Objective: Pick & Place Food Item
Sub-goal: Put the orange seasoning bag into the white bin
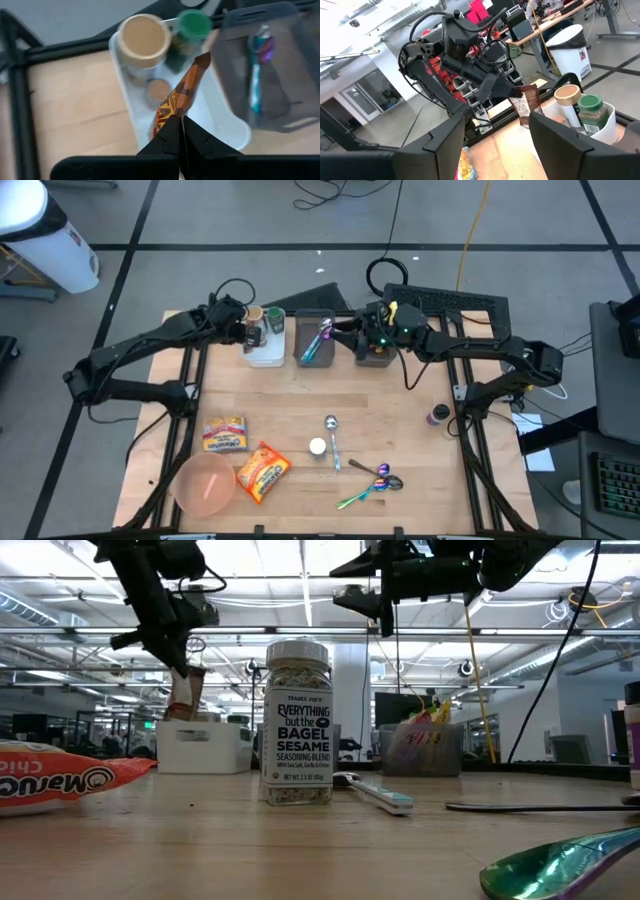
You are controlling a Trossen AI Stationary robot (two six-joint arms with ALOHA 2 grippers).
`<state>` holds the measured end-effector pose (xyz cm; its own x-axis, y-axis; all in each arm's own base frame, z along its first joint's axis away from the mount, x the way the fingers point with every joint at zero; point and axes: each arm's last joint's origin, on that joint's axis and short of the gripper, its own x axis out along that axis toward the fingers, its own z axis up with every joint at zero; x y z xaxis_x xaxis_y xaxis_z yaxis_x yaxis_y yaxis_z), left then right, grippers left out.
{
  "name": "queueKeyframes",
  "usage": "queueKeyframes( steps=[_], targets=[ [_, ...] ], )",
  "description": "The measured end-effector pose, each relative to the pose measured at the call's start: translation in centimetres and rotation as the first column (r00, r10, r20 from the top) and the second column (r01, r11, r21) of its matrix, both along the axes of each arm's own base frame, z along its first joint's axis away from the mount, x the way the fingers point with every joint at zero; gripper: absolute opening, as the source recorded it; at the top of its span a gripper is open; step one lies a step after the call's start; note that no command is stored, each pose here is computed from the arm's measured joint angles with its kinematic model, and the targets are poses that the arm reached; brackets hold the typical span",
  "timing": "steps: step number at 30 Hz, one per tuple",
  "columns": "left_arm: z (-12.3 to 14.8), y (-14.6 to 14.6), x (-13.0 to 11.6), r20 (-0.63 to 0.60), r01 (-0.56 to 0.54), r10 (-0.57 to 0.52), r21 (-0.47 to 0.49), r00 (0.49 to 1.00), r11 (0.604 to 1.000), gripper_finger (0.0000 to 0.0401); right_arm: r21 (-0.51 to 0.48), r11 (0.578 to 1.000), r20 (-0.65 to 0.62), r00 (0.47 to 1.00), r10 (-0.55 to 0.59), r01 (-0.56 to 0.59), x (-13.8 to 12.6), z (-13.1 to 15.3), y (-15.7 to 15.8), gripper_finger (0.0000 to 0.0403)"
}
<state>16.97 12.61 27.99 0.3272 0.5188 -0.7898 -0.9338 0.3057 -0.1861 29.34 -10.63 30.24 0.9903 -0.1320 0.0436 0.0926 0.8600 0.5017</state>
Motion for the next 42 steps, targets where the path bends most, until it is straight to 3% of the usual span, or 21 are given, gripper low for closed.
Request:
queueKeyframes(
  steps=[12,25,42],
  targets=[
    [-1.2,0.0,0.9,-0.052,-0.136,0.136,0.001,0.989,0.991,0.0000,-0.009,1.000,-0.002,1.000,0.000,0.000,0.0,0.0,0.0,0.0210],
    [-4.1,-0.2,4.3,-0.097,-0.137,0.132,-0.043,0.986,0.990,0.0000,-0.006,1.000,-0.002,1.000,0.000,0.000,0.0,0.0,0.0,0.0210],
    [-4.3,-1.2,3.9,-0.169,-0.196,0.190,-0.018,0.967,0.980,0.0000,0.005,1.000,-0.009,1.000,0.007,-0.007,0.1,-0.1,0.1,0.0210]
  ],
)
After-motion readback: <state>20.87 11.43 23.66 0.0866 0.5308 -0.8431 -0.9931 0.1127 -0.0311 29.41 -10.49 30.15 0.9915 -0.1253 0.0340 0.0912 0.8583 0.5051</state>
